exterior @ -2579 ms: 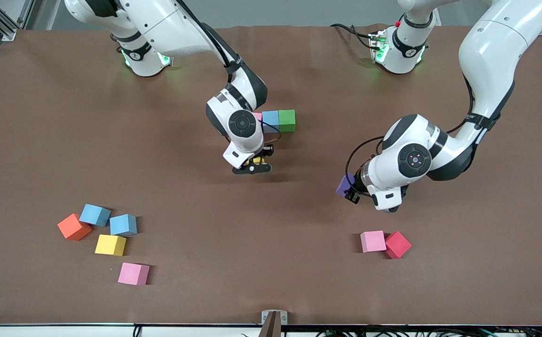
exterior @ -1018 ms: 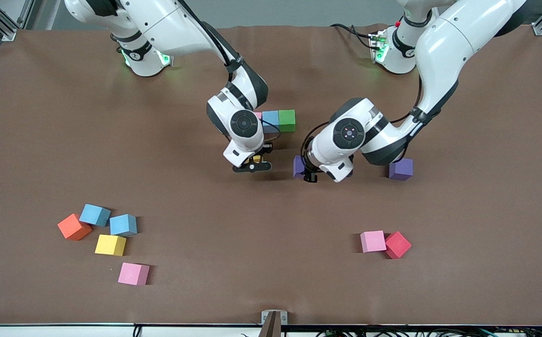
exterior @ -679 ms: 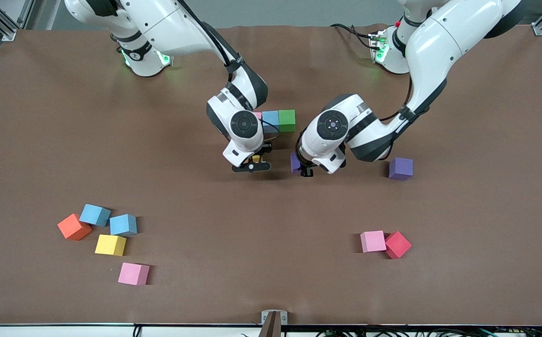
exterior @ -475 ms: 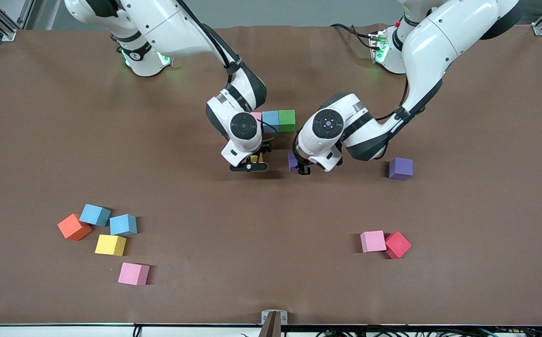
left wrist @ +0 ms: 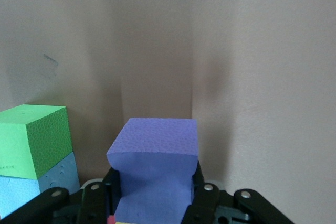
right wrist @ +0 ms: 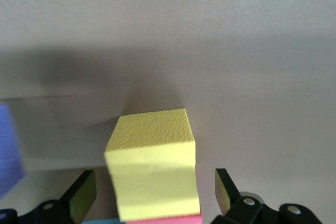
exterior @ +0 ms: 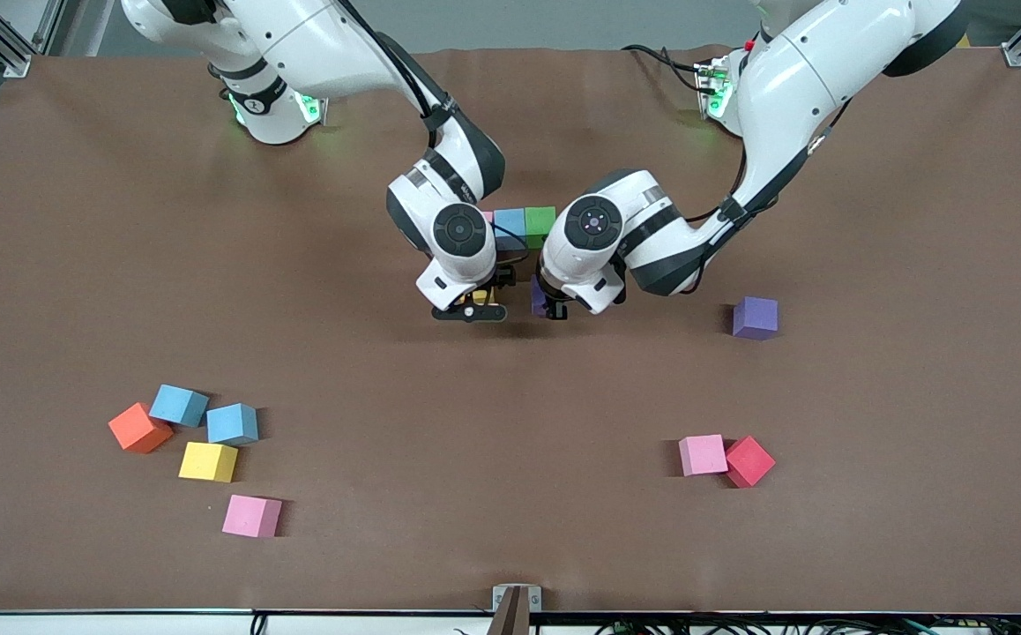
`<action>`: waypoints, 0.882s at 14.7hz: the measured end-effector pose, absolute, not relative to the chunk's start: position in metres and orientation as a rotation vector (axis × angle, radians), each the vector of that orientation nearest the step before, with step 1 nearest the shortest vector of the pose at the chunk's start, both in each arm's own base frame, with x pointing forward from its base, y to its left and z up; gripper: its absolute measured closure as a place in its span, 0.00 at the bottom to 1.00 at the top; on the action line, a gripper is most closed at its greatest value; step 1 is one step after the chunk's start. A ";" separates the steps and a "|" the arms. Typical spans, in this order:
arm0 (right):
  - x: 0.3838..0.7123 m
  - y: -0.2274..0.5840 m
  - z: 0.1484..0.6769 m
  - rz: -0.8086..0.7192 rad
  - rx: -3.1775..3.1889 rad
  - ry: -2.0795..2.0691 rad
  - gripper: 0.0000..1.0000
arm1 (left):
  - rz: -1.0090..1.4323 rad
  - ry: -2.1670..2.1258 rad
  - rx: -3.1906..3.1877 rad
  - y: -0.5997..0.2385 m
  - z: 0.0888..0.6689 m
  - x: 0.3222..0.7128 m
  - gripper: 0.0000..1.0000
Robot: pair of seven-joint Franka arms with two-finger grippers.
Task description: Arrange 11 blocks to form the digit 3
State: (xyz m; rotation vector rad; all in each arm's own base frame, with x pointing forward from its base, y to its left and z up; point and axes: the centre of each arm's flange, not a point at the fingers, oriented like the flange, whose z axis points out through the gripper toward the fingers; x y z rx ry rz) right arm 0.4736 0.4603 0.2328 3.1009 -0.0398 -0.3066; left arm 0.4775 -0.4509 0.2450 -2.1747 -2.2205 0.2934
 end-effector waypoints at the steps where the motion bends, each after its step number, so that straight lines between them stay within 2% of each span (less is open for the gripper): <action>1: 0.475 0.461 0.243 -0.307 3.101 -0.045 0.00 | 0.295 -2.219 -2.174 -0.452 0.244 0.476 0.47; 4: 0.489 0.452 0.281 -0.311 3.097 -0.083 0.00 | 0.302 -2.231 -2.156 -0.459 0.239 0.470 0.47; 6: 0.512 0.429 0.315 -0.310 3.100 -0.150 0.00 | 0.315 -2.251 -2.151 -0.466 0.237 0.466 0.47; 9: 0.569 0.359 0.368 -0.255 3.102 -0.337 0.00 | 0.333 -2.265 -2.162 -0.475 0.233 0.459 0.47; 13: 0.636 0.248 0.380 -0.121 3.117 -0.460 0.00 | 0.291 -2.270 -2.174 -0.485 0.217 0.451 0.47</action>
